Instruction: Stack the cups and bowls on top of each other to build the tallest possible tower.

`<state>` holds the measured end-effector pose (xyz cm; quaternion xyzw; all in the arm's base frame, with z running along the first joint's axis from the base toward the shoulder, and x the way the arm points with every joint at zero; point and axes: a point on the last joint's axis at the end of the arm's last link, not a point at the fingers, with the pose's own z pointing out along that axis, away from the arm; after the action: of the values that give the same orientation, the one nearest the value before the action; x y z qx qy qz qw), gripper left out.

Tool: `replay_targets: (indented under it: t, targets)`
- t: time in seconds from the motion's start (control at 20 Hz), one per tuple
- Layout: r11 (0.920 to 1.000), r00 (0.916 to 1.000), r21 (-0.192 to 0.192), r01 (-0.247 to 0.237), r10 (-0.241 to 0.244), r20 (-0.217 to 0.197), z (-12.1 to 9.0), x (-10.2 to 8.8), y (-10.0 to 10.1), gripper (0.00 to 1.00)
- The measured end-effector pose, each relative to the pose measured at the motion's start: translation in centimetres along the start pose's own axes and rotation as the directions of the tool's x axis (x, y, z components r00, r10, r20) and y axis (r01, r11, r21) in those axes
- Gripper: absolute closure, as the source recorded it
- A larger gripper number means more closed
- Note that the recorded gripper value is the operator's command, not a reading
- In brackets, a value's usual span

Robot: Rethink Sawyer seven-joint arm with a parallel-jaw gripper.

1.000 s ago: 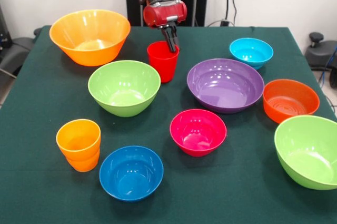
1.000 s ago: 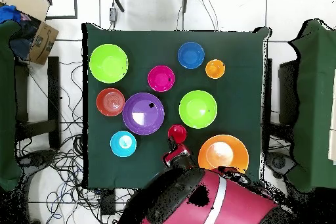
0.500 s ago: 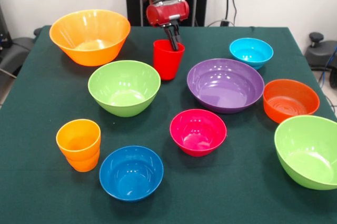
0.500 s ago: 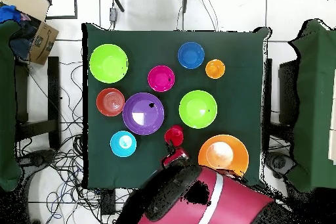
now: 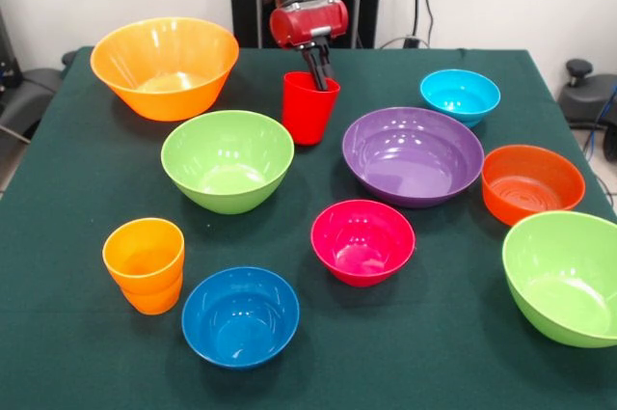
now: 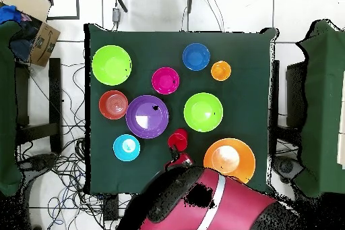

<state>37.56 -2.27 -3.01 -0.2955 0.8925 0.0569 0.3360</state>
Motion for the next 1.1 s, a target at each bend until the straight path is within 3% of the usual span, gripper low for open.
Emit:
replay_targets:
  t: [0.3, 0.6, 1.1]
  targets:
    - [0.9999, 0.9999, -0.001, 0.012, -0.012, 0.0, -0.1, -0.3, 0.1, 1.0]
    - [0.9993, 0.9993, -0.006, 0.038, -0.038, 0.001, -0.3, -1.8, 0.4, 1.0]
    - [0.9999, 0.9975, 0.008, -0.012, 0.012, -0.069, -0.9, -2.6, -0.1, 1.0]
